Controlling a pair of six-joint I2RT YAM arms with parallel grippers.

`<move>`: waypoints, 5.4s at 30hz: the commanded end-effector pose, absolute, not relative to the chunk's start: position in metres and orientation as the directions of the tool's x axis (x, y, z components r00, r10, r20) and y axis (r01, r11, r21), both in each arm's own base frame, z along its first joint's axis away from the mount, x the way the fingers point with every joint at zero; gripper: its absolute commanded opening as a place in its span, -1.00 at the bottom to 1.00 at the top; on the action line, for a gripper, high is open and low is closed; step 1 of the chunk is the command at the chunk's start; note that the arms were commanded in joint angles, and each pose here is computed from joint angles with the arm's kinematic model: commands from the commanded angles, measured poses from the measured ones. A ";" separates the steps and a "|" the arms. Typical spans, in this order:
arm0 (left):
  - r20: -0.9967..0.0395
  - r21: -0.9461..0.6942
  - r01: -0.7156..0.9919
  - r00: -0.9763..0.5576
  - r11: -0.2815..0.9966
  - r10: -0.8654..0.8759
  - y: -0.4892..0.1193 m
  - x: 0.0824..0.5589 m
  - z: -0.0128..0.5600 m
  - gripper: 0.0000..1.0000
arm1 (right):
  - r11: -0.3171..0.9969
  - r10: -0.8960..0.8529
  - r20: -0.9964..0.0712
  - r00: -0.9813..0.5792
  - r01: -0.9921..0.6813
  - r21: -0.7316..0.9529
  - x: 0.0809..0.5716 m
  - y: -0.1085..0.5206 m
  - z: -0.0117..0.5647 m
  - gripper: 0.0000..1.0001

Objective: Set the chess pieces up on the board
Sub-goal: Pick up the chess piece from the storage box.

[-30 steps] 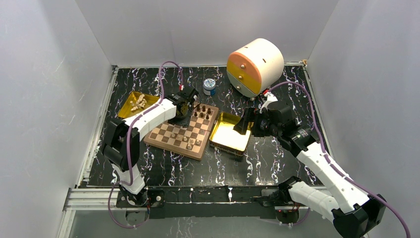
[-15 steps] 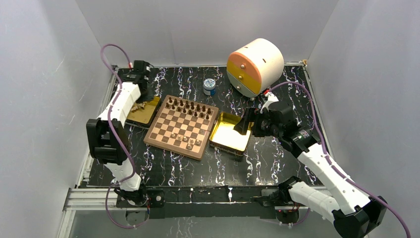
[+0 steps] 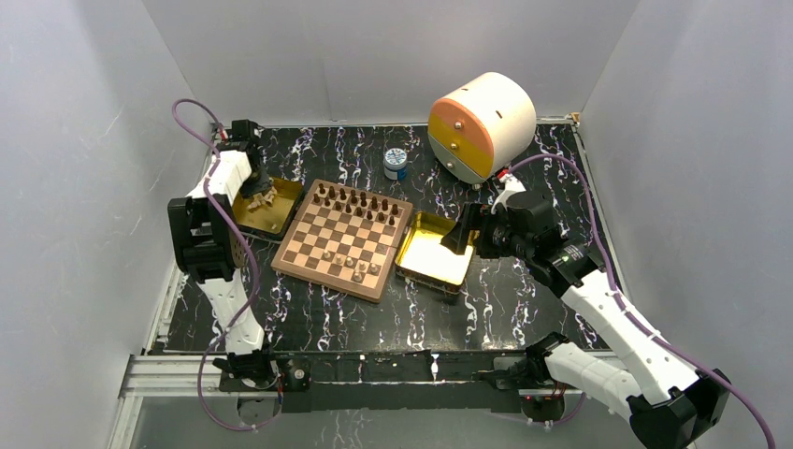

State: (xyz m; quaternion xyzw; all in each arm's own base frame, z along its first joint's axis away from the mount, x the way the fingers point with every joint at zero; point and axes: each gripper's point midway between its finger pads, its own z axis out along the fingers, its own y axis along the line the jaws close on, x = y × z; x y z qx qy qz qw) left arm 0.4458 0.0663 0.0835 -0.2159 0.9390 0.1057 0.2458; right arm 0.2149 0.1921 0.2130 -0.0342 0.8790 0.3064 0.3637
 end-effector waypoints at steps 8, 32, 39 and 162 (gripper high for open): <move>-0.546 0.054 -0.477 -0.750 0.877 -0.374 0.076 0.473 0.075 -0.43 | 0.802 0.176 -0.701 -0.692 -0.312 0.510 0.228 0.197 0.230 0.97; -0.547 0.062 -0.468 -0.755 0.882 -0.362 0.085 0.470 0.096 -0.78 | 0.805 0.190 -0.700 -0.688 -0.299 0.512 0.226 0.193 0.232 0.97; -0.531 0.032 -0.457 -0.762 0.889 -0.372 0.076 0.457 0.113 -0.78 | 0.796 0.198 -0.690 -0.697 -0.297 0.528 0.222 0.194 0.231 0.97; -0.456 -0.471 0.067 -0.872 0.880 -0.178 -0.144 0.322 0.199 -0.80 | 0.630 0.051 -0.581 -0.812 -0.426 0.650 0.307 0.417 0.228 -0.61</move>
